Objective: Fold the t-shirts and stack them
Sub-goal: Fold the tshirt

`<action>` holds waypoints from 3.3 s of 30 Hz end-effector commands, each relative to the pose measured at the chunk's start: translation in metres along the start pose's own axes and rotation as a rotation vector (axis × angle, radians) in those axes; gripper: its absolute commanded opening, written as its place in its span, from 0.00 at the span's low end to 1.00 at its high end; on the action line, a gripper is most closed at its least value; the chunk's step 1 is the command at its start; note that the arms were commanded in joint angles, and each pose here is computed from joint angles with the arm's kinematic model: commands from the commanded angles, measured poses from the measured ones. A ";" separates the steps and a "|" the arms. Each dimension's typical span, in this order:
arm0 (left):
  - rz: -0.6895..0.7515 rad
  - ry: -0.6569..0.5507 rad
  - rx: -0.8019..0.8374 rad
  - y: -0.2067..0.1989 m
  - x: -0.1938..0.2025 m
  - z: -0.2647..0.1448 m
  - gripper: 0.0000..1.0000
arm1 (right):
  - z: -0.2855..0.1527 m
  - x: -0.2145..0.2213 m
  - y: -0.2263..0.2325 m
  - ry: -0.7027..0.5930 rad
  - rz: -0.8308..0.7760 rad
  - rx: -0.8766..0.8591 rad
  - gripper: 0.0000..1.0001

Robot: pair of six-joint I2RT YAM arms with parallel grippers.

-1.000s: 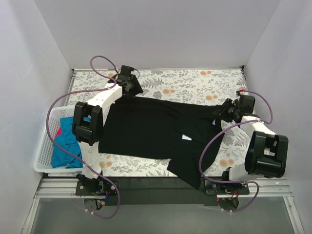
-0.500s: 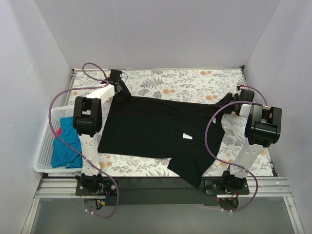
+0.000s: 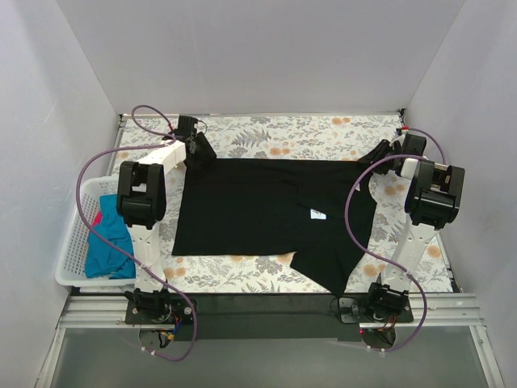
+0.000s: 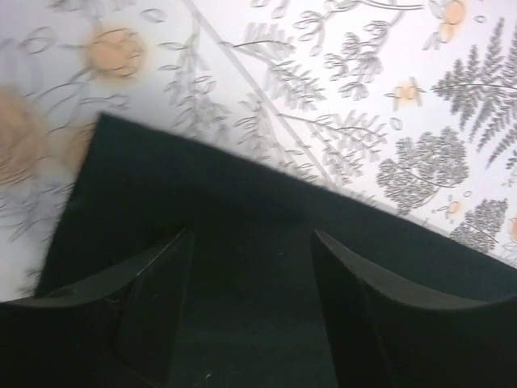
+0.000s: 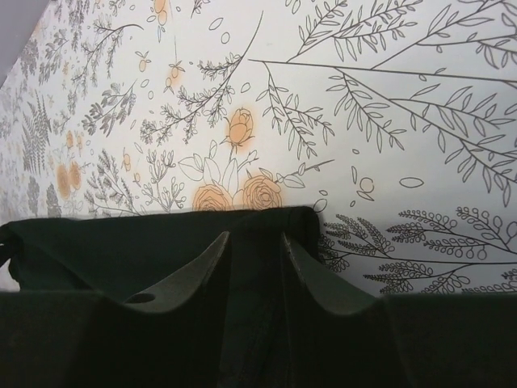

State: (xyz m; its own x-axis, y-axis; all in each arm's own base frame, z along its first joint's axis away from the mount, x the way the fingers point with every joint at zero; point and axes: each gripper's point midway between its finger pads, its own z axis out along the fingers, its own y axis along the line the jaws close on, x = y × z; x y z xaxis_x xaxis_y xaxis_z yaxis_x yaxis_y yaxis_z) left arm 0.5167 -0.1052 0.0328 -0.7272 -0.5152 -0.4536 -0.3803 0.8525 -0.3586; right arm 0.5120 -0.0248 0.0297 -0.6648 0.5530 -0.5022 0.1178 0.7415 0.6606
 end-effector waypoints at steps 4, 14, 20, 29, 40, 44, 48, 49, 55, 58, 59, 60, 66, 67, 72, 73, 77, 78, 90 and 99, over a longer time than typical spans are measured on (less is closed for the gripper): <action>-0.022 -0.181 -0.041 0.011 -0.045 -0.067 0.61 | -0.010 -0.001 -0.023 -0.001 -0.047 0.102 0.38; -0.013 -0.147 -0.110 0.040 -0.017 -0.060 0.51 | -0.052 -0.009 0.047 -0.080 -0.144 0.051 0.39; -0.004 -0.106 -0.163 0.050 -0.008 -0.039 0.45 | -0.057 0.033 0.058 -0.014 -0.141 0.030 0.39; -0.001 -0.099 -0.209 0.063 -0.001 -0.033 0.42 | -0.050 0.074 0.043 0.085 -0.112 0.033 0.39; 0.026 -0.039 -0.413 0.106 0.016 -0.018 0.32 | -0.046 0.070 -0.019 0.089 -0.056 0.227 0.39; 0.028 -0.027 -0.457 0.115 0.018 -0.016 0.31 | -0.055 0.055 -0.023 0.066 -0.092 0.295 0.38; 0.028 -0.018 -0.446 0.113 0.018 -0.018 0.33 | -0.064 0.047 -0.001 0.053 -0.211 0.300 0.40; 0.024 -0.021 -0.435 0.110 0.017 -0.020 0.34 | -0.070 0.042 0.012 0.030 -0.249 0.299 0.40; 0.057 -0.037 -0.377 0.093 0.014 -0.030 0.40 | -0.076 0.072 0.100 0.009 -0.495 0.244 0.43; 0.058 -0.047 -0.371 0.092 0.012 -0.034 0.40 | -0.072 0.109 0.140 0.066 -0.585 0.190 0.48; 0.056 -0.051 -0.370 0.092 0.011 -0.035 0.40 | -0.071 0.116 0.145 0.069 -0.607 0.203 0.49; 0.054 -0.054 -0.370 0.091 0.010 -0.035 0.40 | -0.070 0.134 0.154 0.093 -0.650 0.214 0.50; 0.057 -0.056 -0.372 0.092 0.010 -0.037 0.40 | -0.056 0.182 0.170 0.147 -0.782 0.311 0.51; 0.058 -0.058 -0.370 0.092 0.010 -0.037 0.40 | -0.052 0.189 0.167 0.165 -0.799 0.332 0.51; 0.060 -0.059 -0.370 0.092 0.010 -0.038 0.40 | -0.043 0.209 0.175 0.187 -0.866 0.364 0.48; 0.058 -0.060 -0.369 0.091 0.009 -0.038 0.40 | -0.040 0.214 0.172 0.200 -0.874 0.373 0.46; 0.058 -0.059 -0.367 0.091 0.010 -0.038 0.40 | -0.036 0.219 0.170 0.202 -0.906 0.404 0.42; 0.060 -0.057 -0.369 0.092 0.010 -0.038 0.40 | -0.035 0.220 0.167 0.199 -0.917 0.424 0.42; 0.057 -0.053 -0.369 0.092 0.011 -0.038 0.40 | -0.039 0.224 0.170 0.219 -1.015 0.450 0.01; 0.072 -0.055 -0.390 0.093 0.007 -0.042 0.39 | -0.062 0.216 0.176 0.260 -1.161 0.425 0.01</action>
State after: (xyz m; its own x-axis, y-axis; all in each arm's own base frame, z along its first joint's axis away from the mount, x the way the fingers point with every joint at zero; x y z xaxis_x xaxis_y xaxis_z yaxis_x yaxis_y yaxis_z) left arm 0.4701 -0.0378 0.0223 -0.7075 -0.4702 -0.5277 -0.5194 0.8522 -0.0629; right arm 0.3390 0.2022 0.0446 -0.7014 -0.5180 -0.4896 -0.4099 0.8551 -0.3174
